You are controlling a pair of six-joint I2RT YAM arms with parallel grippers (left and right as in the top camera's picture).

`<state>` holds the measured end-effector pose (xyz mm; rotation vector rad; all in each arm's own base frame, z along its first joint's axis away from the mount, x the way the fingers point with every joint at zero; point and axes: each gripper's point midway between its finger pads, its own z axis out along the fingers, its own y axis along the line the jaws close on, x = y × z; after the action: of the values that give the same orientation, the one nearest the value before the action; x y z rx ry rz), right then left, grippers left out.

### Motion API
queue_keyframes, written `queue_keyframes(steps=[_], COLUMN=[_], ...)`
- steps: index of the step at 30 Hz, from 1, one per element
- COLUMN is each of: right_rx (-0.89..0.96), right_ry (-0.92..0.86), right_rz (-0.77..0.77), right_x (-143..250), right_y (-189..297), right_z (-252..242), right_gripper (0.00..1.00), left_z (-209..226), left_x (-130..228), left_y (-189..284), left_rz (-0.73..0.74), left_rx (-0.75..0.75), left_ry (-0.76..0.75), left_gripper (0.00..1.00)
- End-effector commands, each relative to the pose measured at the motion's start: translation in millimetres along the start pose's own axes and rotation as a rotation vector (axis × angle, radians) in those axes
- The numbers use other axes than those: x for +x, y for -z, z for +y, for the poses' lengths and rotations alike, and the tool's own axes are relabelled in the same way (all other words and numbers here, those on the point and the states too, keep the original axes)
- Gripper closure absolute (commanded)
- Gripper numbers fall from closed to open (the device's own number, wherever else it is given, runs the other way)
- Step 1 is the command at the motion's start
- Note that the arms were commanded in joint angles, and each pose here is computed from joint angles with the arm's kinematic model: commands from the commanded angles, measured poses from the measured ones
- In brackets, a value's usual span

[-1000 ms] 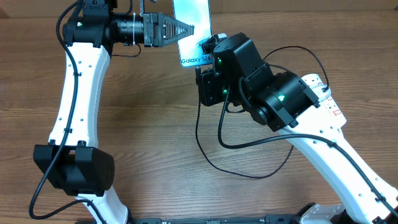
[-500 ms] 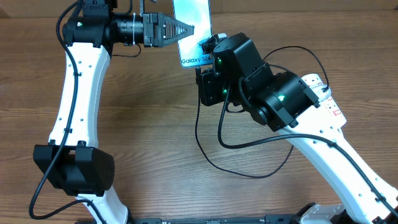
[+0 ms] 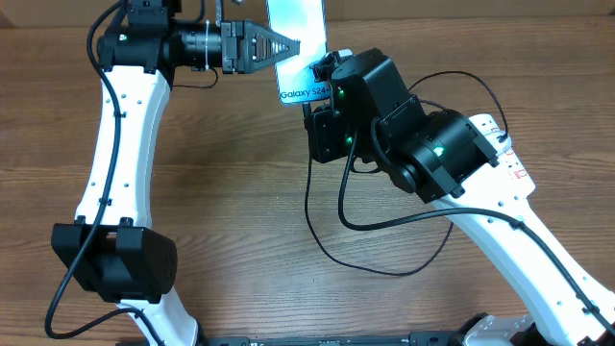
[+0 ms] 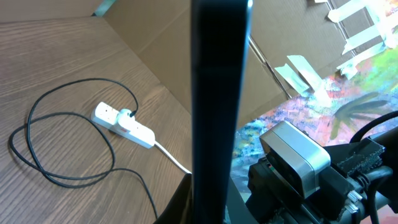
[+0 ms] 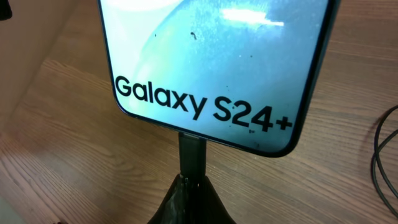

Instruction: Plug charger to phone and switch on socket

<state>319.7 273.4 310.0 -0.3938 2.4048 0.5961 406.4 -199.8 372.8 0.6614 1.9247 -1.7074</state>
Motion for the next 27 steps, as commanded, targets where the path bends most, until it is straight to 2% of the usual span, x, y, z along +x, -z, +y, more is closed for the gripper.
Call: queue_keyframes(steps=[1, 8, 17, 18, 21, 27], right_rx=[0.000, 0.020, 0.016, 0.017, 0.022, 0.037], right_ry=[0.011, 0.011, 0.011, 0.011, 0.010, 0.005], right_rz=[-0.071, -0.098, -0.107, -0.105, -0.094, -0.057], right_x=[-19, -26, -28, -27, -25, -15], right_y=[13, 13, 13, 13, 13, 12], right_z=[4, 1, 2, 2, 0, -3], right_gripper=[0.96, 0.96, 0.96, 0.95, 0.82, 0.73], left_z=[-16, -17, -18, -15, -2, 13], left_x=[-2, -2, -2, -2, -4, -5], left_y=[1, 1, 1, 1, 1, 2], left_rz=[0.003, 0.006, 0.007, 0.003, -0.009, -0.021], left_rx=[0.050, 0.057, 0.065, 0.045, -0.033, -0.117], left_ry=[-0.012, 0.060, 0.064, 0.064, 0.064, 0.066], left_gripper=[0.96, 0.96, 0.96, 0.96, 0.96, 0.96])
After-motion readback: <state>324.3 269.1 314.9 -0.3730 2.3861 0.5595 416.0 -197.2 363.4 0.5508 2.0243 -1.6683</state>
